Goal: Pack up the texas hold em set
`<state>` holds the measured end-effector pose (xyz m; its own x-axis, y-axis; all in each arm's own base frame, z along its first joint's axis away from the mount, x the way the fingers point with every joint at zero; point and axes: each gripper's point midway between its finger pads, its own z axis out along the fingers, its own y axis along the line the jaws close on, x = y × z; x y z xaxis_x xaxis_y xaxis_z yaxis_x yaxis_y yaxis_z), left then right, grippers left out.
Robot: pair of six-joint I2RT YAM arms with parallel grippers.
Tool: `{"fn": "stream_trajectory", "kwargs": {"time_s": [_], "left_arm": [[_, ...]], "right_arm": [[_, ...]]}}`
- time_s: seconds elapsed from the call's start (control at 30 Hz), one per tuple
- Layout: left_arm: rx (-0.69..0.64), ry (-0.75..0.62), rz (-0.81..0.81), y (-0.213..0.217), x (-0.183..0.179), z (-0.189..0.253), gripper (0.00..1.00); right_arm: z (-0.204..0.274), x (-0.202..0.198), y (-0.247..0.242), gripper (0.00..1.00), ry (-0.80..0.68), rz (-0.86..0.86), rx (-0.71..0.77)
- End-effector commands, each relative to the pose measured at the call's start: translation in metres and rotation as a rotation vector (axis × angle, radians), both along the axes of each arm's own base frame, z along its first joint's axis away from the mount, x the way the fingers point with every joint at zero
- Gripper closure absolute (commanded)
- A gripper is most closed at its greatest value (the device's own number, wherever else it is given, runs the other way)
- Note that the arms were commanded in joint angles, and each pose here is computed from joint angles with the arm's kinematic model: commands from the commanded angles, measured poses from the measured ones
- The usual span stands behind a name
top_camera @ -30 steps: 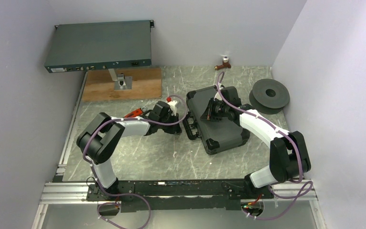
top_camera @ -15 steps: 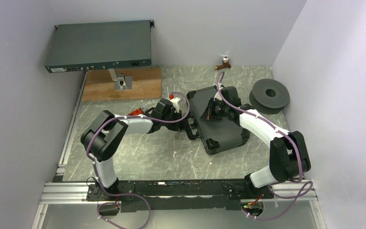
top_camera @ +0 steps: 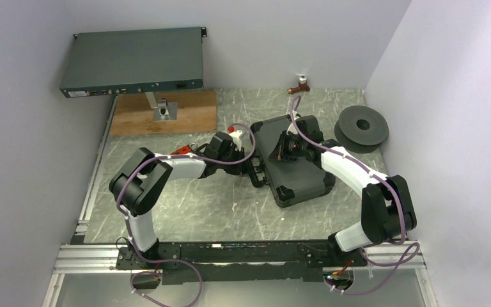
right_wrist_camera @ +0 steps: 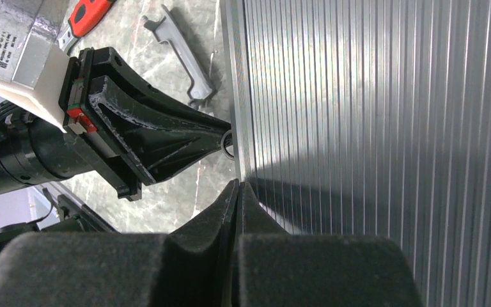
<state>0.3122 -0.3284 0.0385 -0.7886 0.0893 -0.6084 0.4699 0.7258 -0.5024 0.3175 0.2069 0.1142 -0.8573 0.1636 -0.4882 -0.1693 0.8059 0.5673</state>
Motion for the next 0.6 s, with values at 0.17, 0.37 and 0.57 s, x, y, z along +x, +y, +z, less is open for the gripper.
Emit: {"fn": "stream_trajectory", "kwargs": {"time_s": [0.17,0.37,0.57], "left_arm": [[-0.038,-0.036,-0.028,-0.0176,0.0077,0.0162,0.85],[-0.037,-0.039,-0.028,-0.0182,0.009,0.0177,0.85],[-0.034,-0.041,-0.033,-0.0221,0.0117,0.0177,0.85]], "right_arm": [[-0.0515,-0.022,-0.0296,1.0,0.146,-0.04,-0.174],[-0.0521,-0.0228,-0.0283,1.0,0.15,-0.036,-0.167],[-0.0524,-0.0231,-0.028,1.0,0.151,-0.033,-0.166]]}}
